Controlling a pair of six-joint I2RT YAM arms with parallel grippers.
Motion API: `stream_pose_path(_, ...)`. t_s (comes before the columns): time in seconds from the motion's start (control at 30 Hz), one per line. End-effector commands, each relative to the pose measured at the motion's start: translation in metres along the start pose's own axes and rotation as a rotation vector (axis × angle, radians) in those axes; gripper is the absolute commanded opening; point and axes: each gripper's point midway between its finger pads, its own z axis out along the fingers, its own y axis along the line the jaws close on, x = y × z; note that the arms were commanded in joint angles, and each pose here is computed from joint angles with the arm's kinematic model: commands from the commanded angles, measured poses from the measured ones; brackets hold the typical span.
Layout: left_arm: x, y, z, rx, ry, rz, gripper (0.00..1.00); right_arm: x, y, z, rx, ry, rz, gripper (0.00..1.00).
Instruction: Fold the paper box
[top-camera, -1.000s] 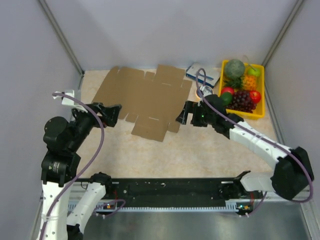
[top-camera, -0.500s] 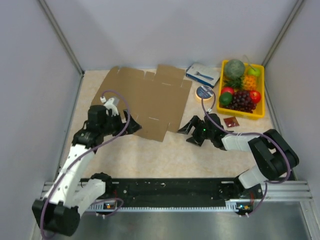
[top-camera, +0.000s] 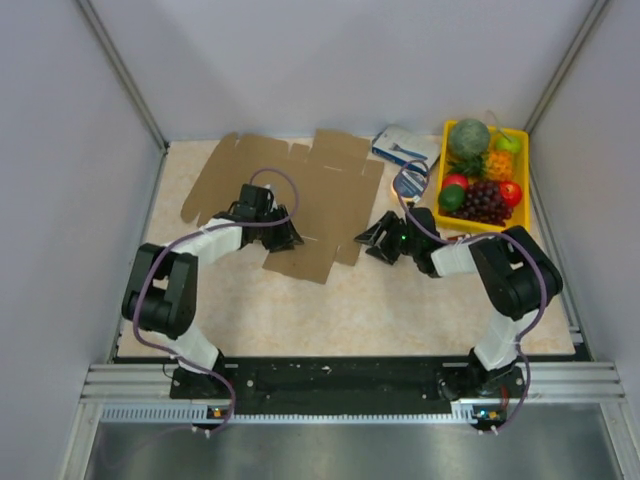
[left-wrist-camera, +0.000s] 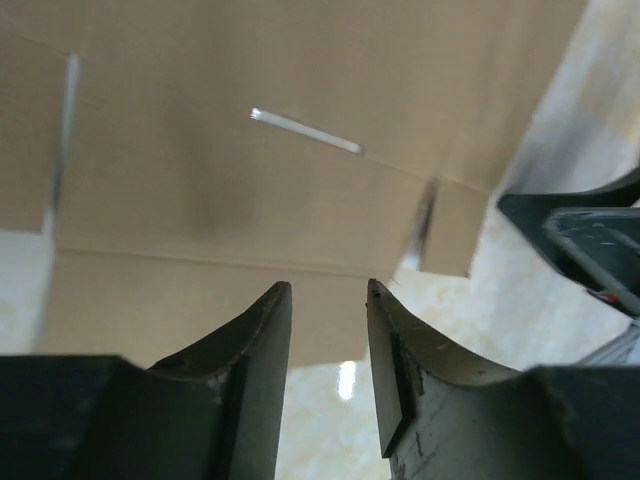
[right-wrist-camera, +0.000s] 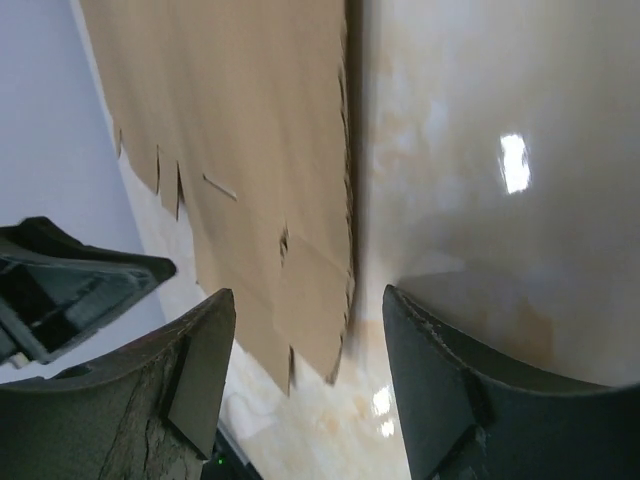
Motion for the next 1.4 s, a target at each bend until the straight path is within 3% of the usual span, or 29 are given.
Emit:
stream_pose_path(0.0, -0.016, 0.012, 0.024, -0.028, -0.036, -0.043, 0.39, -0.030, -0.012, 0.024, 0.089, -0.052, -0.115, 0.61)
stream_pose_path(0.23, 0.018, 0.043, 0.038, -0.064, 0.004, -0.094, 0.34, -0.064, -0.014, 0.051, 0.078, -0.063, -0.086, 0.61)
stream_pose_path(0.43, 0.028, 0.049, 0.035, -0.068, 0.014, -0.083, 0.34, -0.083, 0.016, 0.073, -0.063, -0.072, -0.133, 0.58)
stream_pose_path(0.53, 0.030, 0.047, 0.030, -0.060, 0.012, -0.070, 0.34, -0.094, 0.041, 0.081, -0.151, -0.074, -0.169, 0.51)
stream_pose_path(0.57, 0.029, 0.046, 0.029, -0.056, 0.007, -0.063, 0.34, -0.097, 0.047, 0.082, -0.166, -0.075, -0.182, 0.36)
stream_pose_path(0.6, 0.025, 0.041, 0.023, -0.041, -0.010, -0.052, 0.34, -0.101, 0.064, 0.081, -0.202, -0.068, -0.206, 0.28)
stream_pose_path(0.7, 0.010, 0.021, -0.008, 0.003, -0.095, 0.000, 0.33, -0.105, 0.094, 0.070, -0.230, -0.047, -0.282, 0.17)
stream_pose_path(0.73, 0.006, 0.018, -0.019, -0.008, -0.122, 0.014, 0.34, -0.096, 0.088, 0.067, -0.176, 0.002, -0.309, 0.11)
stream_pose_path(0.83, -0.028, -0.010, -0.079, 0.001, -0.293, 0.127, 0.52, -0.101, 0.122, 0.043, -0.154, 0.025, -0.456, 0.01)
stream_pose_path(0.87, -0.037, -0.017, -0.095, 0.005, -0.346, 0.176, 0.58, -0.089, 0.113, 0.035, -0.088, 0.091, -0.463, 0.00)
stream_pose_path(0.9, -0.049, -0.033, -0.121, 0.038, -0.430, 0.216, 0.68, -0.096, 0.140, 0.018, -0.110, 0.065, -0.522, 0.00)
stream_pose_path(1.0, -0.079, -0.068, -0.176, 0.084, -0.581, 0.349, 0.86, -0.103, 0.162, -0.018, -0.058, 0.067, -0.705, 0.00)
stream_pose_path(1.13, -0.107, -0.125, -0.224, 0.187, -0.672, 0.608, 0.98, -0.107, 0.191, -0.066, -0.068, 0.085, -1.002, 0.00)
stream_pose_path(1.17, -0.108, -0.134, -0.216, 0.225, -0.628, 0.663, 0.98, -0.107, 0.202, -0.077, -0.091, 0.084, -1.056, 0.00)
stream_pose_path(1.37, -0.175, -0.171, -0.230, 0.171, -0.654, 0.790, 0.98, -0.073, 0.213, -0.128, -0.252, 0.164, -1.316, 0.00)
